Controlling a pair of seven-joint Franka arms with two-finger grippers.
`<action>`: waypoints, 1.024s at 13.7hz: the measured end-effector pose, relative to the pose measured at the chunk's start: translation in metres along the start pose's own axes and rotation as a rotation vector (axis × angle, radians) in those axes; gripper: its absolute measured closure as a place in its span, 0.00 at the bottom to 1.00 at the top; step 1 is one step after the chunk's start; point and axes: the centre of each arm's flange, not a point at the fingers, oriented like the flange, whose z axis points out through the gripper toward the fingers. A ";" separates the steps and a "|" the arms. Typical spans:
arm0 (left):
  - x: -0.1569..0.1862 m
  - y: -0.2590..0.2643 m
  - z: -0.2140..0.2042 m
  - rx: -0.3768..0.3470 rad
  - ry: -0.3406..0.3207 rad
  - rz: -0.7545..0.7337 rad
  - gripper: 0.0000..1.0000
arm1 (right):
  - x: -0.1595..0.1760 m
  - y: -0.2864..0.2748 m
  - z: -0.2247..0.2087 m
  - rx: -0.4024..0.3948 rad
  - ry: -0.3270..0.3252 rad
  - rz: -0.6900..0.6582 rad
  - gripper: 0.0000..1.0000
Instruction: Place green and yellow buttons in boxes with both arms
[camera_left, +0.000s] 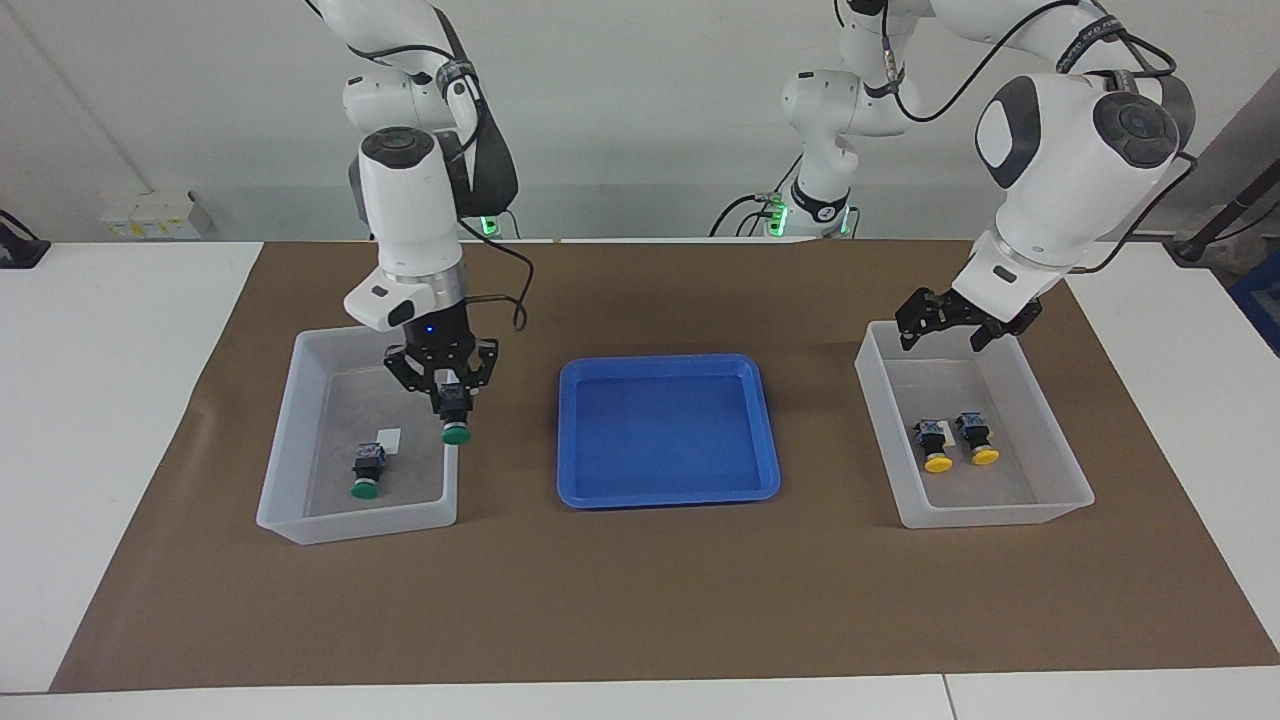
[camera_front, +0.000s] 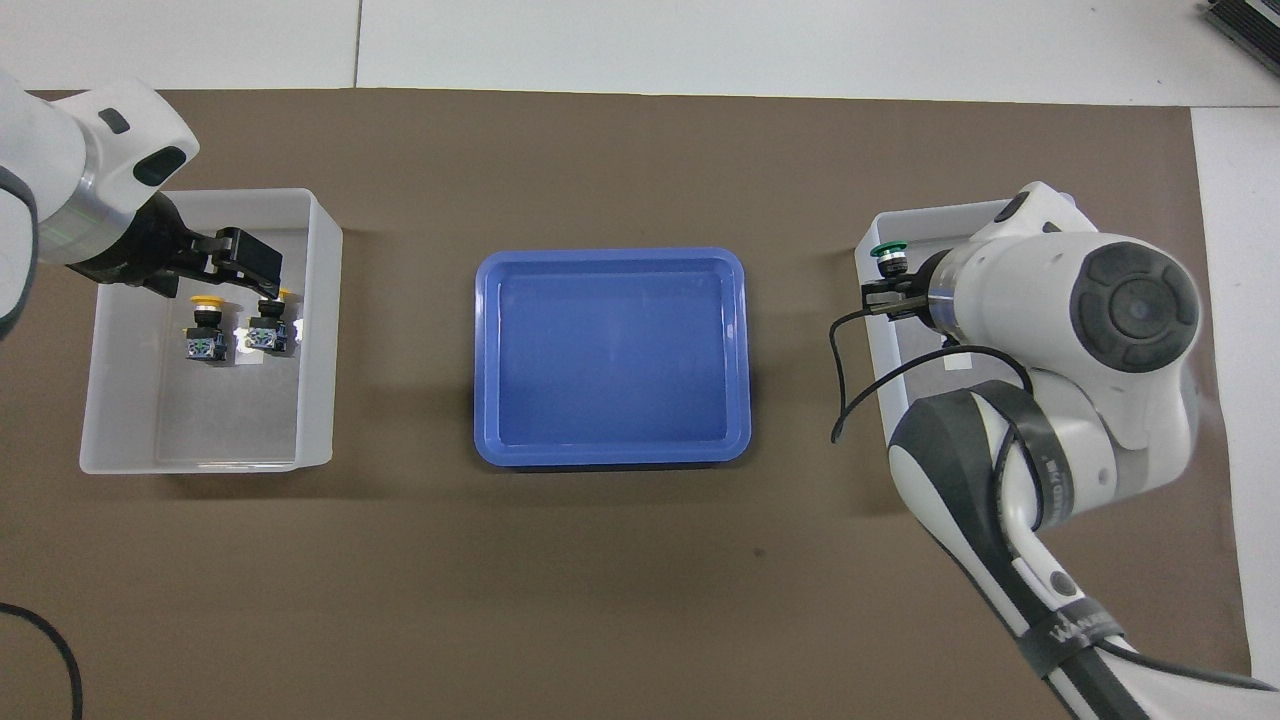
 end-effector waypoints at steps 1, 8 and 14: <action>0.000 0.000 0.000 0.000 0.000 0.000 0.00 | -0.002 0.015 0.005 -0.006 -0.010 -0.010 0.61; 0.000 0.000 0.000 0.000 0.000 0.000 0.00 | -0.022 0.057 0.069 0.004 -0.044 -0.008 0.61; 0.000 0.000 0.000 0.000 0.001 0.000 0.00 | -0.025 0.063 0.122 0.020 -0.031 0.013 0.61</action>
